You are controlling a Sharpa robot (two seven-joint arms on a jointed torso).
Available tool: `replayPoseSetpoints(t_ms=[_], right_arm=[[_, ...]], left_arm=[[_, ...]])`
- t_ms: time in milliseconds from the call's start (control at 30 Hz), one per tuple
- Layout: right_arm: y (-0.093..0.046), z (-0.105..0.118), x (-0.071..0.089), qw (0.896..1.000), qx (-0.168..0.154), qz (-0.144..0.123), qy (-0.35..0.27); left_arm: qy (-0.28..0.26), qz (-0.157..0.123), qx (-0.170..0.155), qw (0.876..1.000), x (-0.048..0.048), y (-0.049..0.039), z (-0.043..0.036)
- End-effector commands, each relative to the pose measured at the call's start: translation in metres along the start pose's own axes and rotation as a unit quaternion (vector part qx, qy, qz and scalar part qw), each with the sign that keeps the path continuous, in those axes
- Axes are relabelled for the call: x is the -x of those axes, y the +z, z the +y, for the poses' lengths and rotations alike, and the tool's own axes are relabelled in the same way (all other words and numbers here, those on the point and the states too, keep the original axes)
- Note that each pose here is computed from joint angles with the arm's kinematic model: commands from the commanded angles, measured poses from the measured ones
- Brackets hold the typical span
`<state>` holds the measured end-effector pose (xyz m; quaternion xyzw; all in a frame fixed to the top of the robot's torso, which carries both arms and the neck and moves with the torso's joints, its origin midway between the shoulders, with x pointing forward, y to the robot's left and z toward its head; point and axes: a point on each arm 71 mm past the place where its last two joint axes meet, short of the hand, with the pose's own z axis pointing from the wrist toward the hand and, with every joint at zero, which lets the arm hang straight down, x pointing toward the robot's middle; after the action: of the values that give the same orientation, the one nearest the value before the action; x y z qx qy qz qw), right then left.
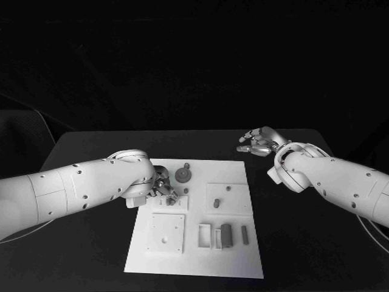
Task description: Assemble the parts on the task board
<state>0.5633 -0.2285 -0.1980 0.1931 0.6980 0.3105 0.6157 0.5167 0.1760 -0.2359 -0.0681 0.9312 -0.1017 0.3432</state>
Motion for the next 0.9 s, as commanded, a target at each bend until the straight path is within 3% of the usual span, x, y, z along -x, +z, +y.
replayPoseSetpoints(t_ms=[33,900], right_arm=[[-0.0002,0.0005,-0.0011,1.0,0.002,0.007,0.001],[-0.0008,0.0008,-0.0023,1.0,0.003,0.01,0.001]], left_arm=[[0.014,0.005,-0.006,1.0,-0.0021,-0.0001,-0.0006],[0.014,0.01,-0.009,1.0,-0.0028,-0.0009,0.0022]])
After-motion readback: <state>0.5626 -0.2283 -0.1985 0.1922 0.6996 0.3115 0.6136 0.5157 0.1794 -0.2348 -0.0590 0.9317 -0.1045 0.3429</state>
